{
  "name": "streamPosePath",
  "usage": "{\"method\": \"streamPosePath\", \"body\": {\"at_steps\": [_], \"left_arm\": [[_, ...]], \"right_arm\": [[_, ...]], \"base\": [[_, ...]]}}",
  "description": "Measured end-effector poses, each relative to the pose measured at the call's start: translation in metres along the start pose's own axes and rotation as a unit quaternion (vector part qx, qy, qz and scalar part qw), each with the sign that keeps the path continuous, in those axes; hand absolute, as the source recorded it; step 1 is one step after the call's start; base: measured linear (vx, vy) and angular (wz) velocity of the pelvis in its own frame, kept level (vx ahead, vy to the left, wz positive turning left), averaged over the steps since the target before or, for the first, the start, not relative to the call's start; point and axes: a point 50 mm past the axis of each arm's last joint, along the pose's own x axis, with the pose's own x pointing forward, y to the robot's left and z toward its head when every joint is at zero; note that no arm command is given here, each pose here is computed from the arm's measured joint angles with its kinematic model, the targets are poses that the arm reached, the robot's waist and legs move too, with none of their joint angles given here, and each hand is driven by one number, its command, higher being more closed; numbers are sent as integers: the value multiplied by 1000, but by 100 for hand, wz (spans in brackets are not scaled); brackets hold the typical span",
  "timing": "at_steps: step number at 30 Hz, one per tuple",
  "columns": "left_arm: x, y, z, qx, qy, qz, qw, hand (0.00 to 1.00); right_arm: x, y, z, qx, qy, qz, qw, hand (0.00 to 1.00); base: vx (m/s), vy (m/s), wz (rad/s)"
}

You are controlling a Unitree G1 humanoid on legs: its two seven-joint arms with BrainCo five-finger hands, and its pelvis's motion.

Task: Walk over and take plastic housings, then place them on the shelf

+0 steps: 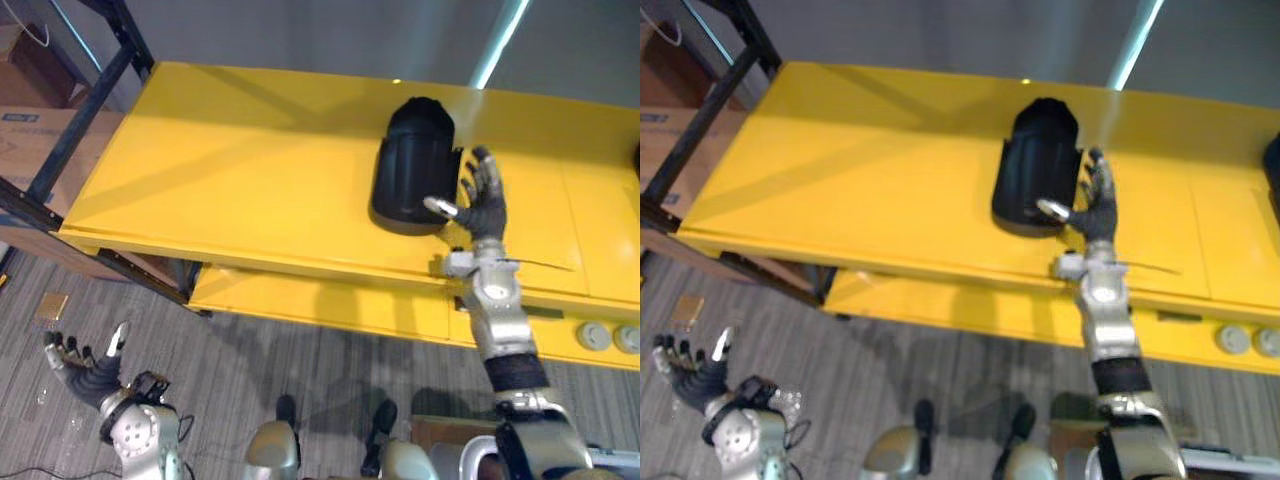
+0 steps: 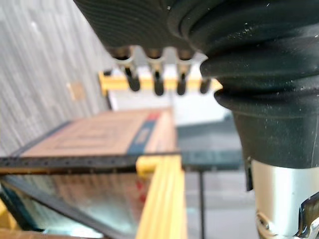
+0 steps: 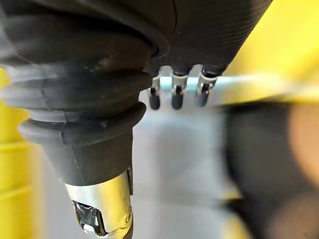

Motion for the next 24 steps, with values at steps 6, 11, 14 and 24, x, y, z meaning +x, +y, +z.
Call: {"method": "streamPosePath", "body": {"at_steps": [6, 11, 14, 24], "left_arm": [[0, -2, 0, -2, 0, -15, 1000, 0], [0, -2, 0, -2, 0, -20, 1000, 0], [0, -2, 0, -2, 0, -20, 1000, 0], [-1, 0, -1, 2, 2, -25, 1000, 0]], "right_arm": [[2, 31, 20, -4, -46, 79, 996, 0], [-2, 48, 26, -29, -46, 131, 990, 0], [-12, 59, 20, -62, -34, 163, 984, 0], [-40, 58, -15, -185, 22, 167, 968, 0]], "base": [[2, 3, 1], [0, 0, 0], [0, 0, 0], [-1, 2, 0]]}}
